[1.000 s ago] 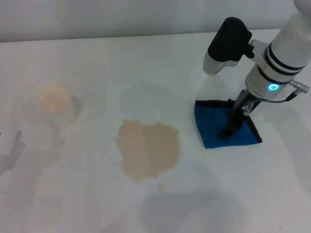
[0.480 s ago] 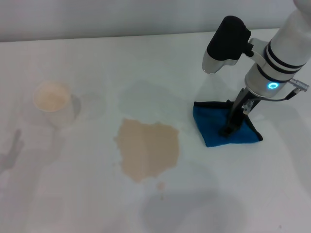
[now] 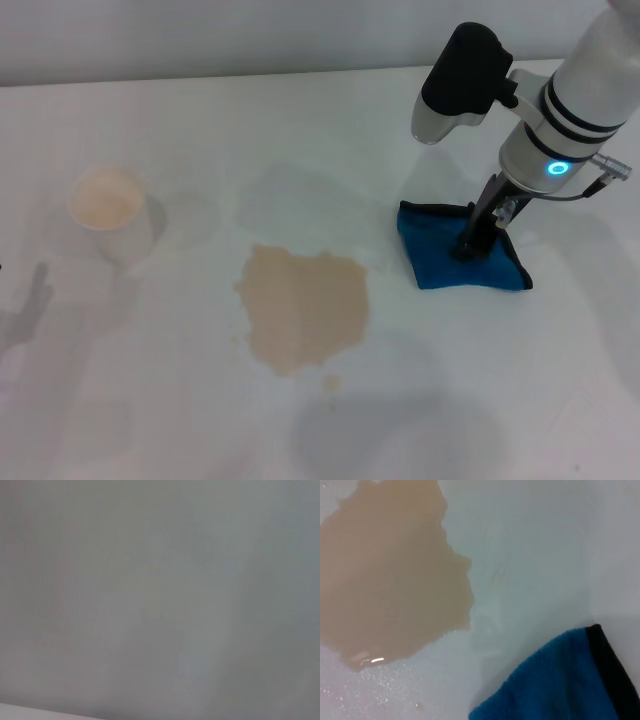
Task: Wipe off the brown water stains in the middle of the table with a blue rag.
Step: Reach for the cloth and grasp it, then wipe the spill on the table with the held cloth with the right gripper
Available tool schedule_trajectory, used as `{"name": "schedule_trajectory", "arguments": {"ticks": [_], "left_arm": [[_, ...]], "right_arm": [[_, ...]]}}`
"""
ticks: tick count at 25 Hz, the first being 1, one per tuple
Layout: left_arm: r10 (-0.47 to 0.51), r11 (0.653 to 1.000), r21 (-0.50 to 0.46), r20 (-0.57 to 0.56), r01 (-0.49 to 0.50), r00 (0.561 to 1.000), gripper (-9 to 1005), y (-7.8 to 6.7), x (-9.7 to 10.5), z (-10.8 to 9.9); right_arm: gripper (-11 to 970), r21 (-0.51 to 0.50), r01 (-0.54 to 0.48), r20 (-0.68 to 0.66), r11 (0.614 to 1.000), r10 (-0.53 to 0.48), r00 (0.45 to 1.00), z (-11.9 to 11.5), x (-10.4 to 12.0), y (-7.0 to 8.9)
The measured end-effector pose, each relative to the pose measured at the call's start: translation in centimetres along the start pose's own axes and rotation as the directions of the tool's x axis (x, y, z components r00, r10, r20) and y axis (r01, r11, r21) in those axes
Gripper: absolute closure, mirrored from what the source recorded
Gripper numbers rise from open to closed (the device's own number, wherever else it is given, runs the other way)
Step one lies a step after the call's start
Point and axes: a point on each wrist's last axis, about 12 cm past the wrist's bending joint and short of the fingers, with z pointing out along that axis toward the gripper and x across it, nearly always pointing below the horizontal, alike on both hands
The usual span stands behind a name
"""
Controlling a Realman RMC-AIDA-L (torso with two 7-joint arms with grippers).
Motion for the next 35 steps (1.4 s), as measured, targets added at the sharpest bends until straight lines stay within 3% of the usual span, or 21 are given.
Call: {"name": "schedule_trajectory", "arguments": {"ticks": [5,16,27,35], "left_arm": [[0.0,1.0,0.0,0.001,0.0,1.0,108,0.0,0.0,0.0],[0.002,1.0,-0.003,0.0,-0.002,1.0,109,0.1,0.0,0.0],[0.003,1.0,-0.002,-0.004,-0.003,1.0,108,0.1,0.0,0.2],[0.008,1.0,-0.003,-0.002,-0.008,1.0,109,0.2,-0.1,0.4]], "right_arm": [[853,0.0,-0.002,0.002,1.0,0.002,1.0,0.0,0.0,0.0],[877,-0.05,0.016,0.03,0.999,-0.015,0.999,0.5,-0.5,1.2],[876,-0.167,0.188,0.092,0.968,-0.174,0.98,1.4,-3.0,6.1],[876,-0.245,0.254,0.108,0.936,-0.234,0.966,2.5,-3.2,8.9]]}}
